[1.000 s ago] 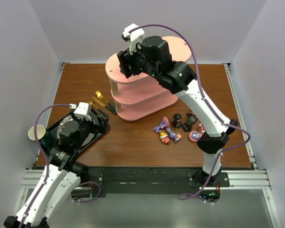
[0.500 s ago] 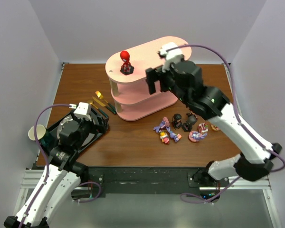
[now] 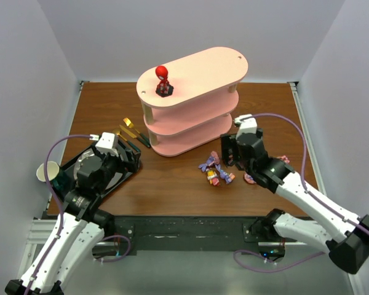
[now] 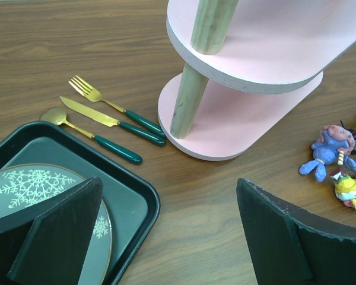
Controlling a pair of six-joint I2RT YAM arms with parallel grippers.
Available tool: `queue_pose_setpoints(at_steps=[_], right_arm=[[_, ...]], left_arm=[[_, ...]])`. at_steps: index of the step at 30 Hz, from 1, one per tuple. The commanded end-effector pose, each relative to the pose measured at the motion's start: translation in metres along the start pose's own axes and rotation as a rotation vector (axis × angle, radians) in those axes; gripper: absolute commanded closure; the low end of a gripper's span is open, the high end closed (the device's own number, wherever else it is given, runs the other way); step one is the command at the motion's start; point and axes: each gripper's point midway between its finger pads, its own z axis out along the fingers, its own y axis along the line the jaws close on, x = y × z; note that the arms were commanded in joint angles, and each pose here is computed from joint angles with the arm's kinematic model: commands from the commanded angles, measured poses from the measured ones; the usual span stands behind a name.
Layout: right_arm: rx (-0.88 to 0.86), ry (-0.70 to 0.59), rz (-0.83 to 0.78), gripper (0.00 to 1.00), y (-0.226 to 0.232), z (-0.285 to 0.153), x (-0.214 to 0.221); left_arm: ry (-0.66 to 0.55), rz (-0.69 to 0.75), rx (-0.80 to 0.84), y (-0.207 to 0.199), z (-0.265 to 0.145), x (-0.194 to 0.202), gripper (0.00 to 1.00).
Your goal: Place and organize the plastic toys onto the shelf
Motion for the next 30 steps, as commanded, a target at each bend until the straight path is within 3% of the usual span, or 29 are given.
queue_pose_setpoints(at_steps=[1, 7, 15, 20, 30], right_arm=[[-0.162, -0.204, 0.164, 0.03, 0.010, 0.006, -0.022], [-0.301, -0.184, 0.217, 0.03, 0.010, 0.035, 0.019], [-0.387, -0.152, 0.199, 0.11, 0.010, 0.052, 0.047], [-0.390, -0.110, 0.204, 0.18, 0.009, 0.059, 0.059], [-0.373, -0.011, 0.266, 0.20, 0.009, 0.059, 0.075]], left_arm=[[-0.056, 0.007, 0.021, -0.005, -0.001, -0.019, 0.00], [-0.055, 0.008, 0.023, -0.005, -0.001, -0.019, 0.00], [-0.051, 0.007, 0.024, -0.006, 0.000, -0.018, 0.00], [-0.053, 0.007, 0.024, -0.006, 0.000, -0.019, 0.00], [-0.047, 0.011, 0.034, -0.008, 0.001, -0.017, 0.00]])
